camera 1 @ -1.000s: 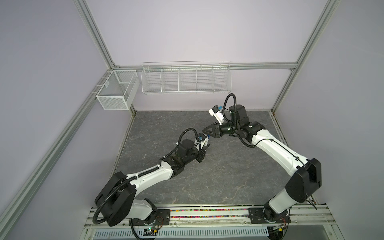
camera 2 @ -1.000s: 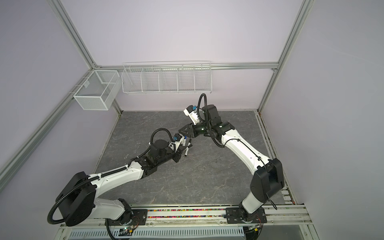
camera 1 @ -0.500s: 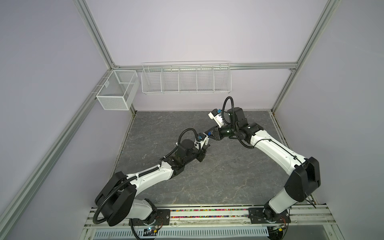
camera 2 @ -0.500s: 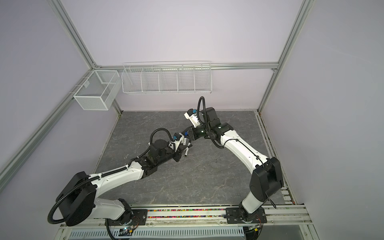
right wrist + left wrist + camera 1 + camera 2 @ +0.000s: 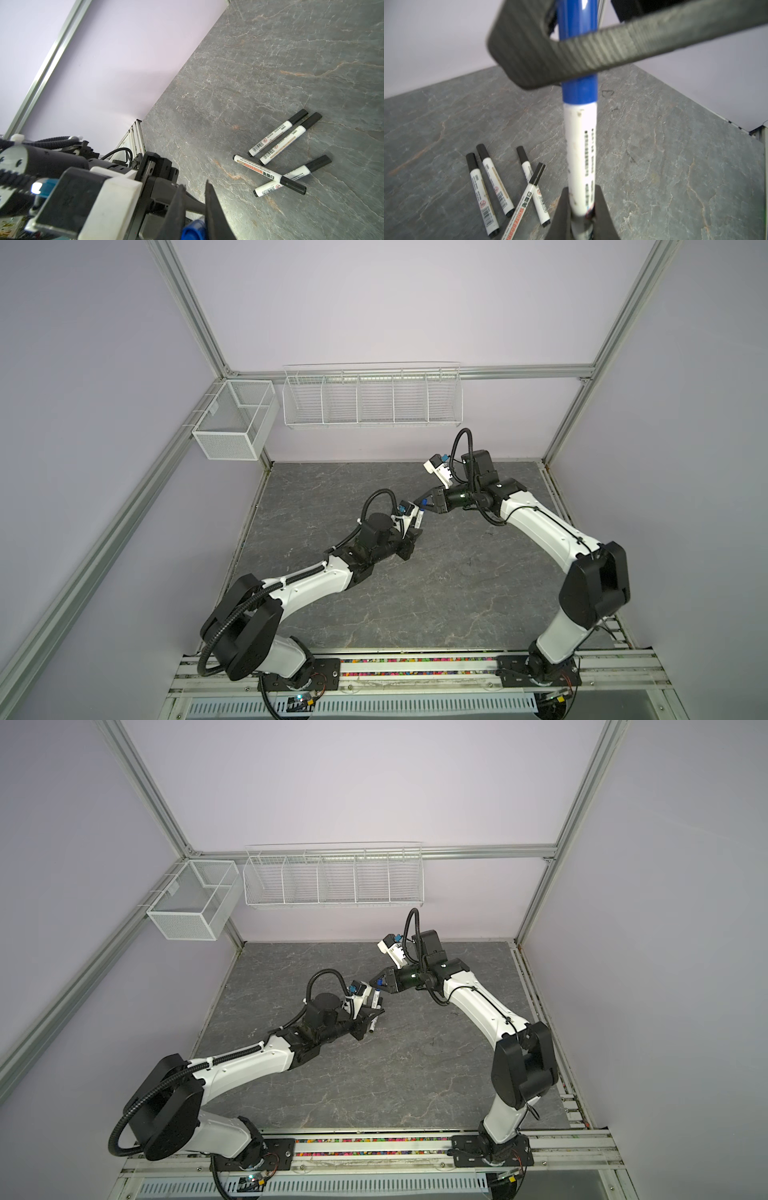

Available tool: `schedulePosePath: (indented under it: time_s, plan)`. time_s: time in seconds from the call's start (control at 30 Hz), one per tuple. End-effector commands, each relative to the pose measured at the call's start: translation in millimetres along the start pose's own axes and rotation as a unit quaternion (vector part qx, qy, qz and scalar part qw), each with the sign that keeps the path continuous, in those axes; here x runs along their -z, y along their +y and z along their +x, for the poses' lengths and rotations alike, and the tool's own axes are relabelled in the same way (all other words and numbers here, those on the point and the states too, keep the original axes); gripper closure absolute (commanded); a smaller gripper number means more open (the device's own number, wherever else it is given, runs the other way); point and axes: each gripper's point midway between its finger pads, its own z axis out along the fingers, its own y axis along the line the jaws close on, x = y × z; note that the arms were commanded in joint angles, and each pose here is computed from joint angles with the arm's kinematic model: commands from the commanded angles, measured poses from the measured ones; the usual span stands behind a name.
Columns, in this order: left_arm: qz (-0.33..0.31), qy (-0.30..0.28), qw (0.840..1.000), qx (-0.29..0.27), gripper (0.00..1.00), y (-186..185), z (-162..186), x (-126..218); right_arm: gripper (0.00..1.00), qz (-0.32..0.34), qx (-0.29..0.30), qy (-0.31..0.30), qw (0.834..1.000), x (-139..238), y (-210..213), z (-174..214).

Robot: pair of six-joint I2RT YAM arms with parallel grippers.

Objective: Insert the pens into the pen caps

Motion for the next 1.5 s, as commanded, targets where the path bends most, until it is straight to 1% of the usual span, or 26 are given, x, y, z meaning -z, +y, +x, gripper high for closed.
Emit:
schedulePosePath:
  time_s: [0.0,0.1,0.17,0.27,0.37,0.43,0.5,0.57,0.6,0.67,0.87,1.0,1.13,1.23,1.37,1.47]
  plan:
    - [0.023,-0.137,0.99,0.009,1.0,-12,-98,6,0.86,-0.022,-0.074,0.094,0.993,-22,-5,53]
    - [0.012,-0.106,0.993,0.04,1.0,-1,-97,-5,0.87,0.006,-0.069,0.072,0.995,-20,-14,47]
    - [0.003,-0.099,0.994,0.044,1.0,3,-94,-7,0.87,0.025,-0.071,0.053,0.996,-19,-21,43]
    - [-0.012,-0.097,0.993,0.064,1.0,9,-93,-6,0.87,0.05,-0.072,0.034,0.996,-17,-29,40]
    - [-0.025,-0.089,0.991,0.092,1.0,16,-94,-7,0.88,0.064,-0.071,0.035,0.995,-17,-36,43]
    - [-0.023,-0.095,0.987,0.125,1.0,24,-98,-5,0.88,0.069,-0.069,0.044,0.994,-18,-39,48]
    - [-0.014,-0.118,0.978,0.174,1.0,40,-109,-1,0.88,0.076,-0.065,0.057,0.993,-17,-41,55]
    - [-0.009,-0.14,0.969,0.203,1.0,55,-121,4,0.89,0.079,-0.061,0.065,0.993,-16,-42,61]
    - [-0.007,-0.152,0.966,0.209,1.0,60,-128,7,0.89,0.08,-0.061,0.069,0.993,-16,-43,65]
    - [-0.009,-0.17,0.963,0.208,1.0,68,-141,12,0.9,0.08,-0.064,0.076,0.992,-15,-43,71]
    - [-0.015,-0.195,0.963,0.184,1.0,77,-172,19,0.91,0.084,-0.079,0.111,0.987,-17,-47,97]
    - [-0.029,-0.215,0.957,0.191,1.0,95,-186,25,0.93,0.095,-0.087,0.145,0.981,-16,-54,121]
    - [-0.051,-0.222,0.952,0.204,1.0,119,-187,31,0.93,0.118,-0.097,0.177,0.972,-13,-63,142]
    - [-0.074,-0.225,0.949,0.209,1.0,136,-185,39,0.93,0.148,-0.093,0.197,0.965,-9,-73,156]
    - [-0.101,-0.228,0.946,0.209,1.0,150,-181,50,0.93,0.192,-0.074,0.229,0.951,-5,-84,171]
    - [-0.112,-0.23,0.943,0.213,1.0,155,-179,53,0.93,0.196,-0.055,0.246,0.948,-10,-78,179]
